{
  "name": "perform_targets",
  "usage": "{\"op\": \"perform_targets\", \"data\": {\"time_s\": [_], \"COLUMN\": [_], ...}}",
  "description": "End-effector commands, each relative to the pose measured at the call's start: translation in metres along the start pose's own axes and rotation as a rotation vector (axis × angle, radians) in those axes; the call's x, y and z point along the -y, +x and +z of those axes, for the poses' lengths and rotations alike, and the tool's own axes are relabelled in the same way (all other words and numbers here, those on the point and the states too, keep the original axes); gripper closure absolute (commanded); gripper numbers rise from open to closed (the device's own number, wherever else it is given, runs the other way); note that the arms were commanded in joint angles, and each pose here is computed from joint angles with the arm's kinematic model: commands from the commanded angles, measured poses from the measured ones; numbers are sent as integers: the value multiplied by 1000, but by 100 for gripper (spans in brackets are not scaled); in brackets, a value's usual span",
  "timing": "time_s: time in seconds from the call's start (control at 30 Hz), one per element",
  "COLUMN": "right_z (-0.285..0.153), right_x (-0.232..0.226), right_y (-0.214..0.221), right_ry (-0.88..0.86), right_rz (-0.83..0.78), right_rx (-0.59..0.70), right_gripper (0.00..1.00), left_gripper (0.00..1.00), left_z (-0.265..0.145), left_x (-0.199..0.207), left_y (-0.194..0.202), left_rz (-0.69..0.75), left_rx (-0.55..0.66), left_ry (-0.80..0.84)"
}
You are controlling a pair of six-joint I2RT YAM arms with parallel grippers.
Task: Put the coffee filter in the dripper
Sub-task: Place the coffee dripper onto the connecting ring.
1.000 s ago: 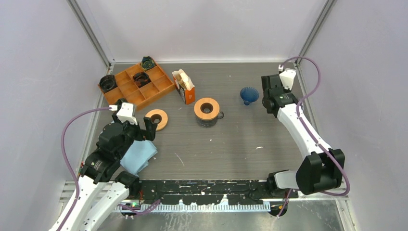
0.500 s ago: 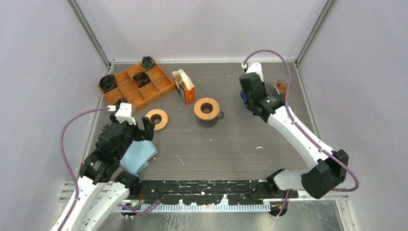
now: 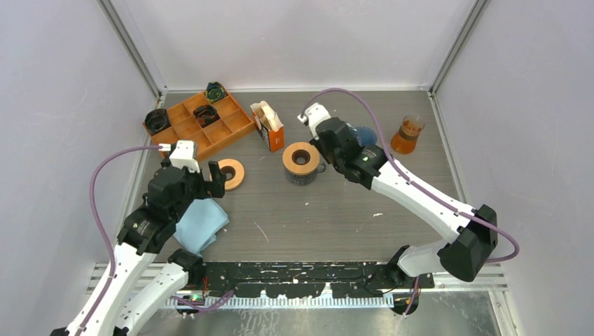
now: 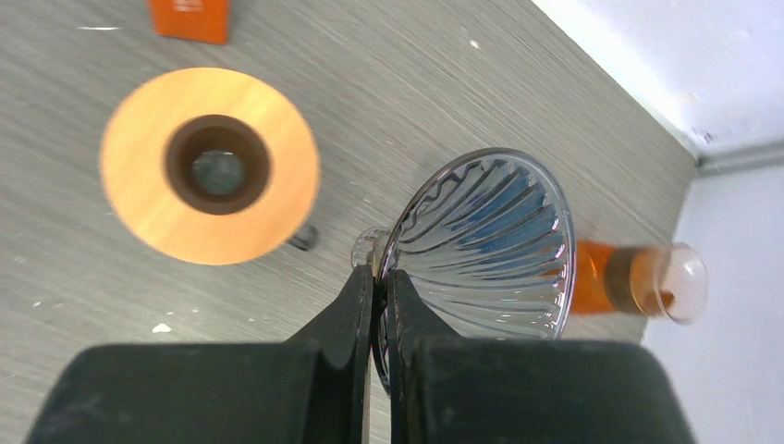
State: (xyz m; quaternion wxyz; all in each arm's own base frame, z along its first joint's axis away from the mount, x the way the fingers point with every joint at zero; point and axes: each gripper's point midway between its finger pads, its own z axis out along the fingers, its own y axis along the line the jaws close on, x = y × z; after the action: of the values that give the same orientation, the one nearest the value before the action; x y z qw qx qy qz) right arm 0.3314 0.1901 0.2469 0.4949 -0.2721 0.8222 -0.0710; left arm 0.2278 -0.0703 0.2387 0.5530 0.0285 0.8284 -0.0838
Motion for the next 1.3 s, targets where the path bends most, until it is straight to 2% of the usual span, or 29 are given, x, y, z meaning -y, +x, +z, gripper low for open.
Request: {"op": "perform_targets", "data": {"time_s": [0.0, 0.5, 1.27], "right_z": [-6, 6, 48], "right_x": [-27, -96, -119], "right_y": [-52, -68, -47], "right_ry": [-103, -265, -229], "right_rz": [-57, -232, -348], "right_rx": [167, 230, 150], "right_gripper": [99, 99, 99], "left_gripper": [1, 1, 1], "left_z": [3, 17, 25], "left_x": [-1, -4, 5], "left_y": [-7, 6, 13], "left_rz": [-19, -96, -132], "left_rx": [-28, -87, -136], "left_ry": [-31, -20, 41]}}
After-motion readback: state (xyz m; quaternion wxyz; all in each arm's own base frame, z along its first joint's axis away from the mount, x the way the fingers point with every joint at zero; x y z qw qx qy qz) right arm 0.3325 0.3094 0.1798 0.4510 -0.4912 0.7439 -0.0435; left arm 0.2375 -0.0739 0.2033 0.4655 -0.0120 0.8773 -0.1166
